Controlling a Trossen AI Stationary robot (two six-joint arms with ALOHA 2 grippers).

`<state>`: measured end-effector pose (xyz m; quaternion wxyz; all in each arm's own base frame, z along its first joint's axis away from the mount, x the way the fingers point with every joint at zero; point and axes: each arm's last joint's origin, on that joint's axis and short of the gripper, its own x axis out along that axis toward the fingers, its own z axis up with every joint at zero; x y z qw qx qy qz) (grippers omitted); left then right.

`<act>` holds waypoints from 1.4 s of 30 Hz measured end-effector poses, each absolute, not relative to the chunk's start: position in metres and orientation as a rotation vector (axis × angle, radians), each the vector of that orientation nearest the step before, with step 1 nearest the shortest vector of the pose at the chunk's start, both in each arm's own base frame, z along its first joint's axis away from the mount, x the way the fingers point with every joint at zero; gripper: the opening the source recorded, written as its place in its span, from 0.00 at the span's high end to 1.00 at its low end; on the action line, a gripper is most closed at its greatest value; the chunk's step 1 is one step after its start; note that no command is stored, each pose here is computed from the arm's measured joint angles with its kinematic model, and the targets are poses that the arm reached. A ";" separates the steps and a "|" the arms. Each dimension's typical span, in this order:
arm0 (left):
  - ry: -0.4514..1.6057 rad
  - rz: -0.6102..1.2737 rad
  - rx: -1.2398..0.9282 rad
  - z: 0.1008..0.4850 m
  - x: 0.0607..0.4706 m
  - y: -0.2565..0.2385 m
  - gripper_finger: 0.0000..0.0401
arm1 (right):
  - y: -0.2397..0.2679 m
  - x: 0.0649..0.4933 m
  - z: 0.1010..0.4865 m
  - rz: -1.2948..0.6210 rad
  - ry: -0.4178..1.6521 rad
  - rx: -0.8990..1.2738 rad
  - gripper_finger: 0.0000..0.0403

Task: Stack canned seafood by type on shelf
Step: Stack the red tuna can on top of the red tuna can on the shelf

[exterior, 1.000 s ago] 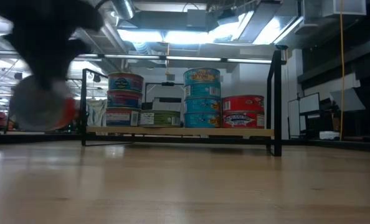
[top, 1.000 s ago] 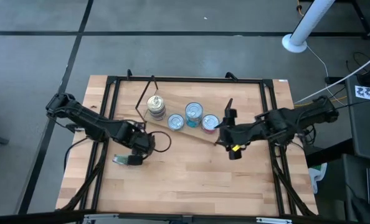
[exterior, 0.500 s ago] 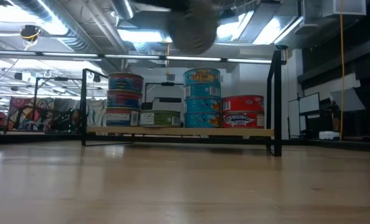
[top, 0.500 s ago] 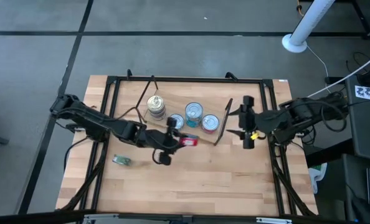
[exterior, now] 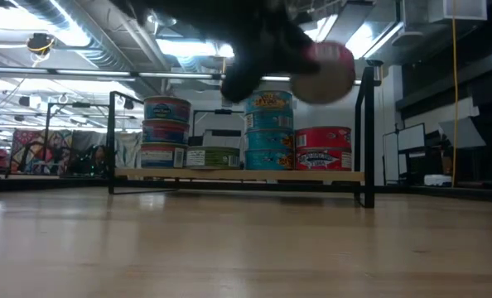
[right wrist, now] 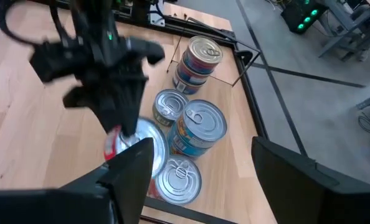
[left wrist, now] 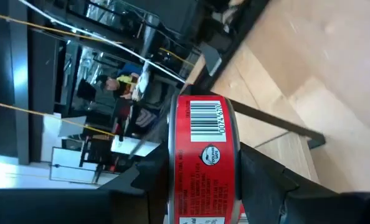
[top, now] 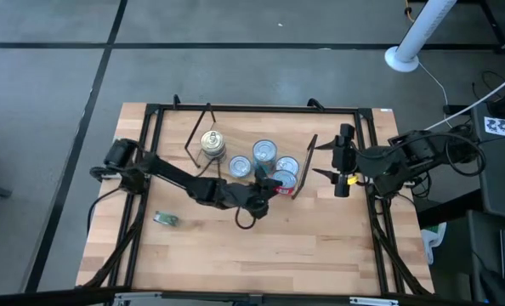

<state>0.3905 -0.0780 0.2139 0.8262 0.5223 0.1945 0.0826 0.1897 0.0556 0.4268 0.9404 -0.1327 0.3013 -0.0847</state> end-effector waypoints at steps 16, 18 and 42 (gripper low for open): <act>0.363 0.245 1.151 0.199 0.405 -0.063 0.62 | 0.056 0.192 0.420 -0.173 0.630 -0.279 0.33; 0.371 0.249 1.158 0.199 0.406 -0.059 0.62 | 0.057 0.193 0.416 -0.173 0.641 -0.283 0.33; 0.367 0.166 1.058 0.194 0.412 -0.015 0.62 | 0.066 0.217 0.369 -0.173 0.610 -0.269 0.33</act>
